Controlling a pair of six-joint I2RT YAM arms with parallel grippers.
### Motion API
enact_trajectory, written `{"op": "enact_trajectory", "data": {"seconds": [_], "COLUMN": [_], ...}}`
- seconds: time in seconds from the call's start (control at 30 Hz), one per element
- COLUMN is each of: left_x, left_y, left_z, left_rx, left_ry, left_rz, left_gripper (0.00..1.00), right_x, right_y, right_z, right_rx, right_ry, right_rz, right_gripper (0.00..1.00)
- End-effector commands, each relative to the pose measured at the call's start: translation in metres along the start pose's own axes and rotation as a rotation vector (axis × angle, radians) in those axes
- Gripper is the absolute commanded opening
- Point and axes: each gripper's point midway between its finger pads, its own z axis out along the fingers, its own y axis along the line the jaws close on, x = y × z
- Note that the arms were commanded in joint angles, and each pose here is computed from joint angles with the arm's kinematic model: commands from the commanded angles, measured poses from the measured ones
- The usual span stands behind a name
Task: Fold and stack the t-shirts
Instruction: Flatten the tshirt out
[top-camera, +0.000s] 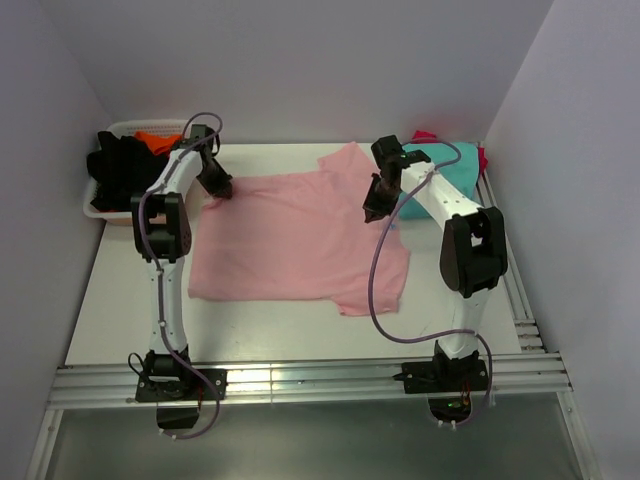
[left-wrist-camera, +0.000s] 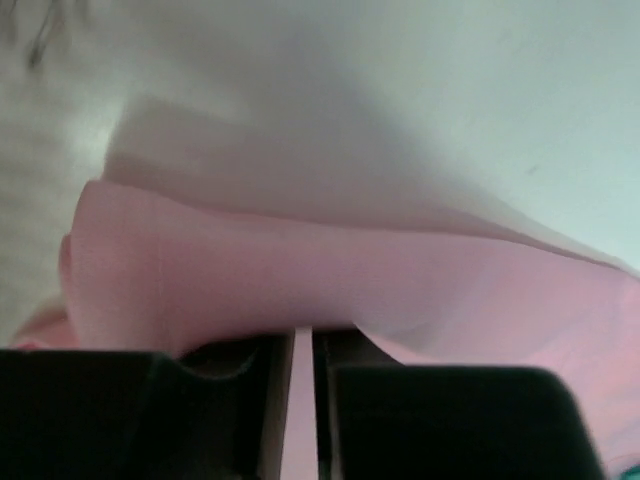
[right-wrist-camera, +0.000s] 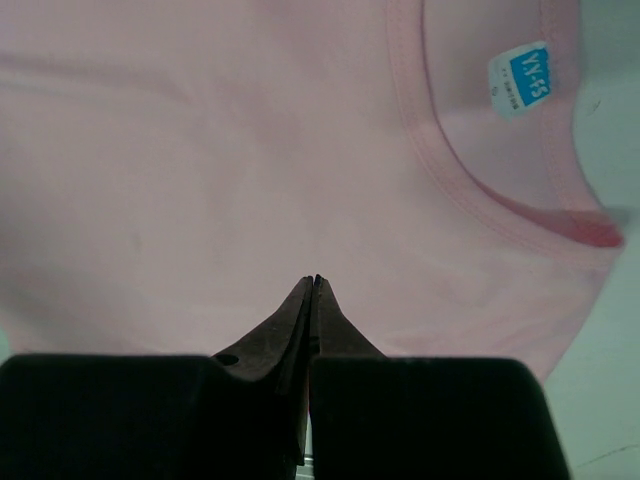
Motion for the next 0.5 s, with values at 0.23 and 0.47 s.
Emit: {"op": "enact_trajectory", "data": {"seconds": [0.23, 0.47], "left_x": [-0.099, -0.116], "left_y": [-0.057, -0.073], "left_z": [-0.018, -0.135], "left_rx": [0.327, 0.439], "left_ry": [-0.202, -0.352], "left_rz": [-0.059, -0.067], "left_gripper": [0.72, 0.94], "right_x": [0.011, -0.001], "right_y": [-0.022, -0.009], "right_z": [-0.014, -0.017], "right_rx": [0.037, -0.002], "right_ry": [-0.008, -0.027], "right_rz": [-0.054, -0.047], "right_gripper": [0.00, 0.00]}}
